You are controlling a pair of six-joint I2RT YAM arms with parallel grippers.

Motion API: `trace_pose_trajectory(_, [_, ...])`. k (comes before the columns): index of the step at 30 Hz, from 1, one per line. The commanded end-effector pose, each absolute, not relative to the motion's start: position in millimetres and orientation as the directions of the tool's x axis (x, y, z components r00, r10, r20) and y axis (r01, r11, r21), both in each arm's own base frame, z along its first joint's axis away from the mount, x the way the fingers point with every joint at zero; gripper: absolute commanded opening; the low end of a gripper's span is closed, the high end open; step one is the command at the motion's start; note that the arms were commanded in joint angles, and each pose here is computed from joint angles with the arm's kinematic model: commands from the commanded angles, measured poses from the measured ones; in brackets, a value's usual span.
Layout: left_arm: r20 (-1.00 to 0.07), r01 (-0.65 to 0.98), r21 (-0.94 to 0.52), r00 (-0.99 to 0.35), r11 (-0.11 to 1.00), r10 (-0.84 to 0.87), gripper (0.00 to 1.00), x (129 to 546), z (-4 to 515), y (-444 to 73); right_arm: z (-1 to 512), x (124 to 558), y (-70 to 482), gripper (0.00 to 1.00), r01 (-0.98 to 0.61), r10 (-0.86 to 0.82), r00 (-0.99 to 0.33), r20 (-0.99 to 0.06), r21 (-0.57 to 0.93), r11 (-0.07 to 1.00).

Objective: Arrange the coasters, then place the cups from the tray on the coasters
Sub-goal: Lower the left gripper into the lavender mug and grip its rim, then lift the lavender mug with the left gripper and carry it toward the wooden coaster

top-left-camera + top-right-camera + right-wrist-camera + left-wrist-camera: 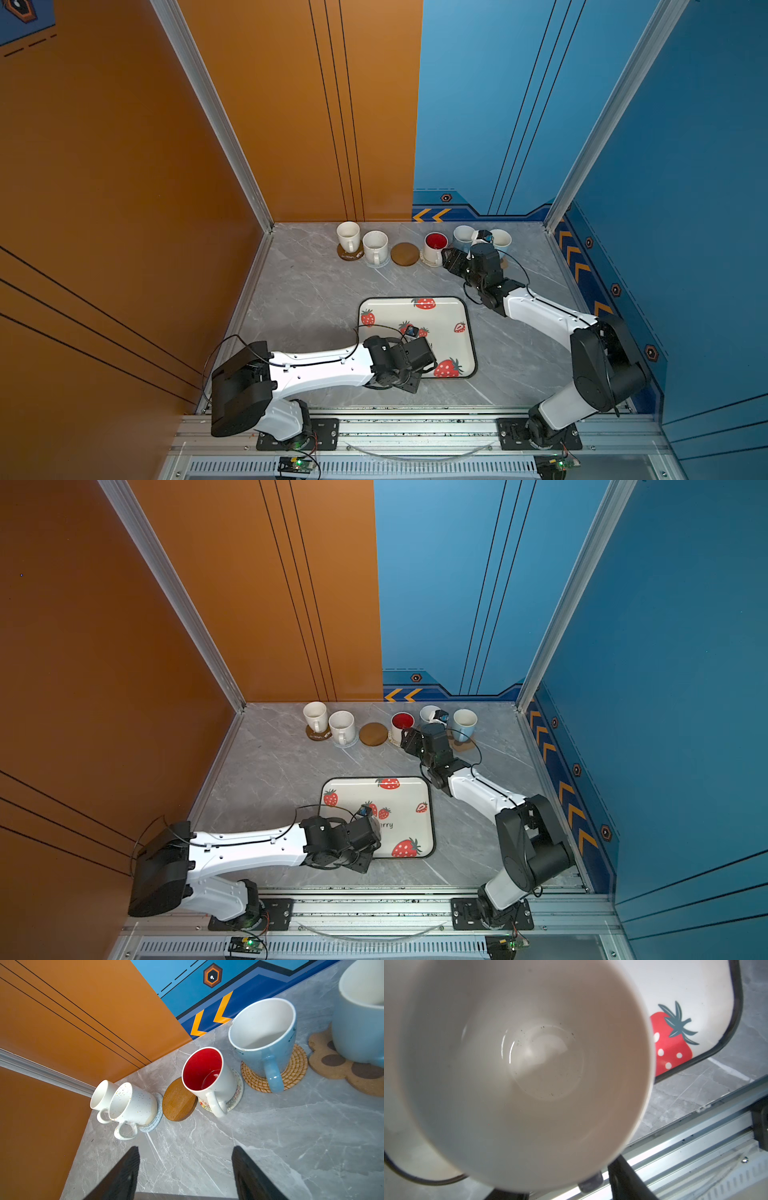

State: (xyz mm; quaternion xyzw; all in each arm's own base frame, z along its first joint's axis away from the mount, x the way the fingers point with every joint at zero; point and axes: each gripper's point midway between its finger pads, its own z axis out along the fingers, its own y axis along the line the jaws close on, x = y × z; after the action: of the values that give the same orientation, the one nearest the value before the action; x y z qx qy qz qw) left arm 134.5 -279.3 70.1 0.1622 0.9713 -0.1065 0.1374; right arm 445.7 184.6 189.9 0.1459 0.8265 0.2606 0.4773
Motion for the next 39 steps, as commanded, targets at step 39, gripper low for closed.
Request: trace_pose_trajectory(39, [-0.27, 0.297, -0.121, -0.928, 0.947, 0.257, 0.26, 146.3, 48.6, -271.6, 182.8, 450.1, 185.9, 0.69, -0.012, 0.507, -0.517, -0.689, 0.599, 0.801])
